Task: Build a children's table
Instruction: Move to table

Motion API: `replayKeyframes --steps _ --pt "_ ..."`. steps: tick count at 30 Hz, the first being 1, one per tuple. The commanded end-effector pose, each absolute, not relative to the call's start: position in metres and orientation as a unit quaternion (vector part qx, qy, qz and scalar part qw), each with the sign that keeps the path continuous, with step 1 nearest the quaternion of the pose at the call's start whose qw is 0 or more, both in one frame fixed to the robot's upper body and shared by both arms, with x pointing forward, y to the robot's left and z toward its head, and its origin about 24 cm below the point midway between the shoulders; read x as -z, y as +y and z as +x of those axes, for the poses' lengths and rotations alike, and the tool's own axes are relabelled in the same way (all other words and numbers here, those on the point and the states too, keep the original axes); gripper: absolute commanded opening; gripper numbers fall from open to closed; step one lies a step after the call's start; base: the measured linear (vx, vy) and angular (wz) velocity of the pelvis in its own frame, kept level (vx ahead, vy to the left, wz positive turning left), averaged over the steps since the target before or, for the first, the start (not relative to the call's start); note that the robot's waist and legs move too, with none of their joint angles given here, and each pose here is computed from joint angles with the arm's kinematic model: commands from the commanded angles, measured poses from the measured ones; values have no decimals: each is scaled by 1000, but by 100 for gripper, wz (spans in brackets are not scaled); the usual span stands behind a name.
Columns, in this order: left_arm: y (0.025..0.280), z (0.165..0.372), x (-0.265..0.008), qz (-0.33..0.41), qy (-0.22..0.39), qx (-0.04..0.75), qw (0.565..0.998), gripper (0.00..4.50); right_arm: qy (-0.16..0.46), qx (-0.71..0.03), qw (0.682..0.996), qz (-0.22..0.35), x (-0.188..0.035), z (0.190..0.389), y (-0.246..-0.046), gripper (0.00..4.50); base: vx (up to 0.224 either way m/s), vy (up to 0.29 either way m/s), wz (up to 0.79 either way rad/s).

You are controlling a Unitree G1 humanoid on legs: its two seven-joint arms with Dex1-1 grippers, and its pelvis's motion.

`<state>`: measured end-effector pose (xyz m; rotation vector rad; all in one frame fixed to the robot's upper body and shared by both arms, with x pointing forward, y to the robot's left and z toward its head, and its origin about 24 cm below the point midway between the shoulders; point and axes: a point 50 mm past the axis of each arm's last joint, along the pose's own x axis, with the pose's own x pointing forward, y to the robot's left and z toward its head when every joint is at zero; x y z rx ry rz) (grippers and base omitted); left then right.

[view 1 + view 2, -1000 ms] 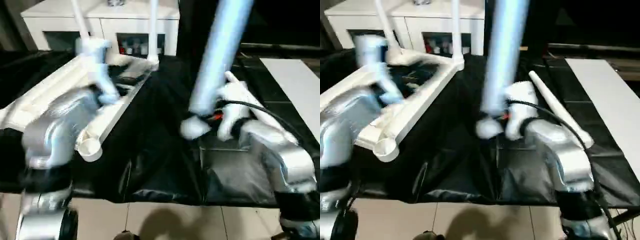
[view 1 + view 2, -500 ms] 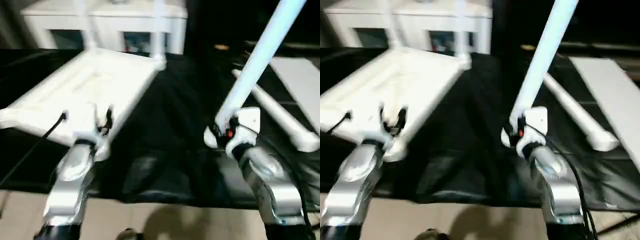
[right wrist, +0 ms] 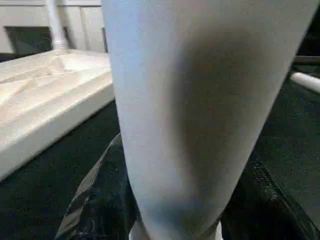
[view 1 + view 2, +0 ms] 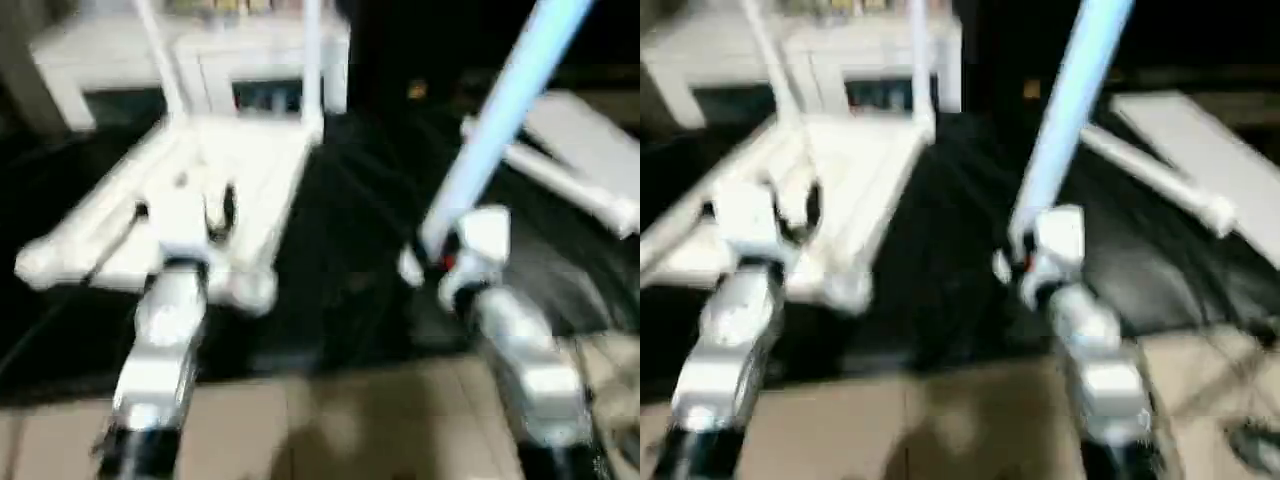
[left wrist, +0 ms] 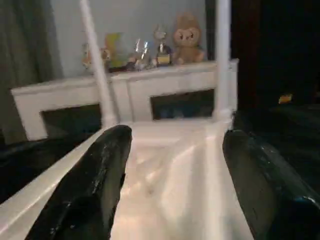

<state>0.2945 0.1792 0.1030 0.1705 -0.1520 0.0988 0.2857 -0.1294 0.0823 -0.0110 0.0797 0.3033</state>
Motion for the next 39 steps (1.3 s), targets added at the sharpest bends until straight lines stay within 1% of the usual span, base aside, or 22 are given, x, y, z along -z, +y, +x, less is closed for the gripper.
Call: replayKeyframes --steps 1,3,6,9,14,15,16,22,24,26,28,30,32,39 --pt "181 295 -108 101 -93 -80 987 335 14 -146 989 -13 -92 289 -132 187 -84 281 -3" --pt "181 295 -110 92 -103 -72 988 335 15 -146 989 -13 -92 289 -132 187 -66 211 -4" --pt "181 296 -108 110 -84 -75 988 335 14 -150 988 -15 -91 289 -130 187 -78 174 1" --pt "182 295 -108 111 -92 -87 986 335 15 -150 988 -15 -91 290 -129 187 -57 49 9" --pt "182 294 -109 110 -92 -84 986 335 15 -144 989 -26 -90 291 -128 187 -50 -105 -1" --pt "178 294 -108 83 -82 -49 992 335 15 -142 989 -30 -89 291 -129 187 -51 -150 -10" --pt "176 294 -109 77 -80 -38 993 335 15 -141 989 -30 -89 291 -129 187 -40 -114 -9" --pt "175 294 -112 81 -92 -41 992 335 16 -155 988 -16 -90 292 -129 187 -9 -21 -4" --pt "176 294 -111 78 -88 -42 992 335 12 -162 986 -28 -91 292 -127 187 -3 18 41" --pt "177 294 -112 80 -88 -40 992 335 12 -166 986 -29 -91 292 -126 187 12 2 50" --pt "179 294 -112 85 -87 -36 992 335 11 -181 983 -25 -90 292 -120 187 35 7 54" --pt "180 294 -112 91 -84 -31 992 335 12 -180 984 -1 -90 292 -119 187 24 39 41" --pt "180 294 -112 93 -82 -29 992 335 15 -174 985 8 -90 293 -120 187 97 54 5" --pt "177 296 -109 93 -76 -9 993 335 20 -164 986 -6 -88 292 -127 187 126 -20 -1"
